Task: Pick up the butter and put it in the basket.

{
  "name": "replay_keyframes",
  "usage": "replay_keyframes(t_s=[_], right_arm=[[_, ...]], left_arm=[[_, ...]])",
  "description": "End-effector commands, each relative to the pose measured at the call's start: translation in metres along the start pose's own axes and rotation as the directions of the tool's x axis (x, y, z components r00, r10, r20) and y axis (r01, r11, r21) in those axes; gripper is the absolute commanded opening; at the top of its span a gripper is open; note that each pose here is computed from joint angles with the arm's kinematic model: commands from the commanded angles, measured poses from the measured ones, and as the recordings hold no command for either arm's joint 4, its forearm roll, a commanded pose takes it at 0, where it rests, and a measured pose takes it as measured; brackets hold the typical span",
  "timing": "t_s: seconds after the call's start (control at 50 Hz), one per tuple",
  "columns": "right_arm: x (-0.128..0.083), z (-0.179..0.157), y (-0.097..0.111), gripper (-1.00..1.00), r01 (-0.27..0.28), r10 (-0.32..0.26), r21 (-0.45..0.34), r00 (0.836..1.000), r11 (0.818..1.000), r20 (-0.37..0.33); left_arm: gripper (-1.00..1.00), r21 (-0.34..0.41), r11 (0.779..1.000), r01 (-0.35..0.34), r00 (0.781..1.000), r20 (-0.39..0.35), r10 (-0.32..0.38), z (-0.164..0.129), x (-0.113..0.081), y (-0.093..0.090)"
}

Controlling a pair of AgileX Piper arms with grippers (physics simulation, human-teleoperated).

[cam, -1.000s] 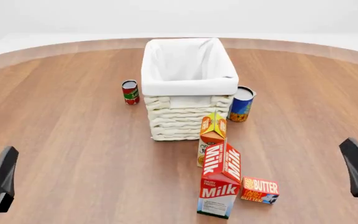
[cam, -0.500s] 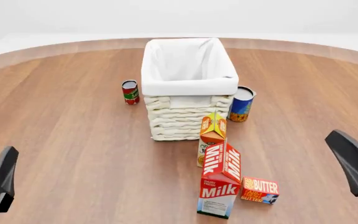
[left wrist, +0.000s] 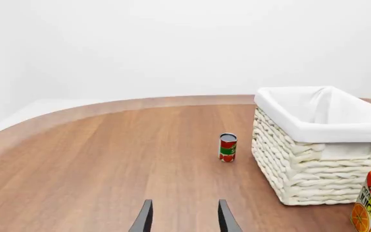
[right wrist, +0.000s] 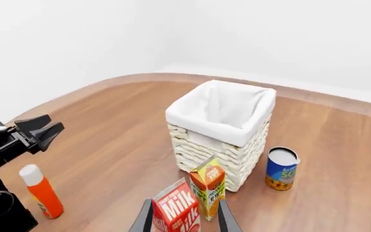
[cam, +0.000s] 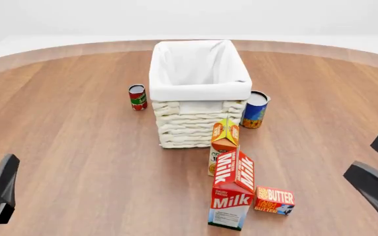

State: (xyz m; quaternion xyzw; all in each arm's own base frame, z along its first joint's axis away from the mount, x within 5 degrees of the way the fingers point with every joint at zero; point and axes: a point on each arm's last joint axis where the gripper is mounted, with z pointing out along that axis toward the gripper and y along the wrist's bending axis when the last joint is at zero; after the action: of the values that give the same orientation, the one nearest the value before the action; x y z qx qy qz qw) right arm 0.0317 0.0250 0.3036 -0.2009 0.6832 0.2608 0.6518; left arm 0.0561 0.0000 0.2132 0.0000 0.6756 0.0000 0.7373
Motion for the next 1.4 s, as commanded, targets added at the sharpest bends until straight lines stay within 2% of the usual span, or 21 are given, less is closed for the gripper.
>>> replay_keyframes(t_s=[0.02, 0.18, 0.24, 0.28, 0.32, 0.36, 0.42, 0.46, 0.54, 0.66, 0.7, 0.84, 0.86, 0.92, 1.0, 1.04, 1.12, 1.26, 1.28, 1.36, 1.4], right_arm=[[-0.019, 0.0, 0.008, 1.0, 0.047, -0.056, -0.148, 0.997, 0.988, -0.057], [-0.002, 0.007, 0.009, 1.0, 0.08, -0.098, -0.191, 0.991, 0.978, -0.089], [-0.015, -0.025, 0.005, 1.0, 0.099, -0.123, -0.233, 0.988, 0.967, -0.094], [-0.013, -0.029, 0.004, 1.0, 0.114, -0.144, -0.257, 0.984, 0.96, -0.102], [-0.026, -0.038, 0.003, 1.0, 0.113, -0.145, -0.258, 0.983, 0.96, -0.111], [-0.027, -0.038, 0.003, 1.0, 0.113, -0.145, -0.258, 0.983, 0.96, -0.111], [-0.035, -0.042, 0.003, 1.0, 0.135, -0.184, -0.296, 0.972, 0.946, -0.144], [-0.03, -0.043, 0.002, 1.0, 0.145, -0.202, -0.307, 0.966, 0.941, -0.162], [-0.04, -0.035, 0.006, 1.0, 0.15, -0.214, -0.312, 0.96, 0.938, -0.18], [-0.048, -0.027, 0.01, 1.0, 0.163, -0.247, -0.346, 0.945, 0.924, -0.213], [-0.05, -0.025, 0.011, 1.0, 0.174, -0.274, -0.378, 0.934, 0.909, -0.229], [-0.054, -0.018, 0.014, 1.0, 0.19, -0.306, -0.394, 0.917, 0.899, -0.256], [-0.055, -0.015, 0.015, 1.0, 0.208, -0.326, -0.392, 0.908, 0.896, -0.264], [-0.056, -0.009, 0.017, 1.0, 0.219, -0.339, -0.39, 0.901, 0.895, -0.272], [-0.054, -0.002, 0.019, 1.0, 0.239, -0.372, -0.399, 0.878, 0.885, -0.301], [-0.056, -0.003, 0.02, 1.0, 0.239, -0.379, -0.405, 0.872, 0.882, -0.309], [-0.059, 0.001, 0.022, 1.0, 0.253, -0.413, -0.426, 0.843, 0.869, -0.344], [-0.069, 0.011, 0.027, 1.0, 0.269, -0.455, -0.448, 0.803, 0.853, -0.385], [-0.069, 0.012, 0.027, 1.0, 0.269, -0.455, -0.448, 0.803, 0.853, -0.385], [-0.068, 0.021, 0.028, 1.0, 0.306, -0.499, -0.449, 0.762, 0.84, -0.414], [-0.07, 0.023, 0.029, 1.0, 0.305, -0.498, -0.447, 0.76, 0.841, -0.418]], left_arm=[[1.0, 0.0, 1.0, 0.0, 1.0, 0.0, 0.0, 0.0, 0.0, 0.0], [1.0, 0.0, 1.0, 0.0, 1.0, 0.0, 0.0, 0.0, 0.0, 0.0], [1.0, 0.0, 1.0, 0.0, 1.0, 0.0, 0.0, 0.0, 0.0, 0.0], [1.0, 0.0, 1.0, 0.0, 1.0, 0.0, 0.0, 0.0, 0.0, 0.0], [1.0, 0.0, 1.0, 0.0, 1.0, 0.0, 0.0, 0.0, 0.0, 0.0], [1.0, 0.0, 1.0, 0.0, 1.0, 0.0, 0.0, 0.0, 0.0, 0.0], [1.0, 0.0, 1.0, 0.0, 1.0, 0.0, 0.0, 0.0, 0.0, 0.0], [1.0, 0.0, 1.0, 0.0, 1.0, 0.0, 0.0, 0.0, 0.0, 0.0], [1.0, 0.0, 1.0, 0.0, 1.0, 0.0, 0.0, 0.0, 0.0, 0.0], [1.0, 0.0, 1.0, 0.0, 1.0, 0.0, 0.0, 0.0, 0.0, 0.0], [1.0, 0.0, 1.0, 0.0, 1.0, 0.0, 0.0, 0.0, 0.0, 0.0], [1.0, 0.0, 1.0, 0.0, 1.0, 0.0, 0.0, 0.0, 0.0, 0.0], [1.0, 0.0, 1.0, 0.0, 1.0, 0.0, 0.0, 0.0, 0.0, 0.0], [1.0, 0.0, 1.0, 0.0, 1.0, 0.0, 0.0, 0.0, 0.0, 0.0], [1.0, 0.0, 1.0, 0.0, 1.0, 0.0, 0.0, 0.0, 0.0, 0.0], [1.0, 0.0, 1.0, 0.0, 1.0, 0.0, 0.0, 0.0, 0.0, 0.0], [1.0, 0.0, 1.0, 0.0, 1.0, 0.0, 0.0, 0.0, 0.0, 0.0], [1.0, 0.0, 1.0, 0.0, 1.0, 0.0, 0.0, 0.0, 0.0, 0.0], [1.0, 0.0, 1.0, 0.0, 1.0, 0.0, 0.0, 0.0, 0.0, 0.0], [1.0, 0.0, 1.0, 0.0, 1.0, 0.0, 0.0, 0.0, 0.0, 0.0], [1.0, 0.0, 1.0, 0.0, 1.0, 0.0, 0.0, 0.0, 0.0, 0.0]])
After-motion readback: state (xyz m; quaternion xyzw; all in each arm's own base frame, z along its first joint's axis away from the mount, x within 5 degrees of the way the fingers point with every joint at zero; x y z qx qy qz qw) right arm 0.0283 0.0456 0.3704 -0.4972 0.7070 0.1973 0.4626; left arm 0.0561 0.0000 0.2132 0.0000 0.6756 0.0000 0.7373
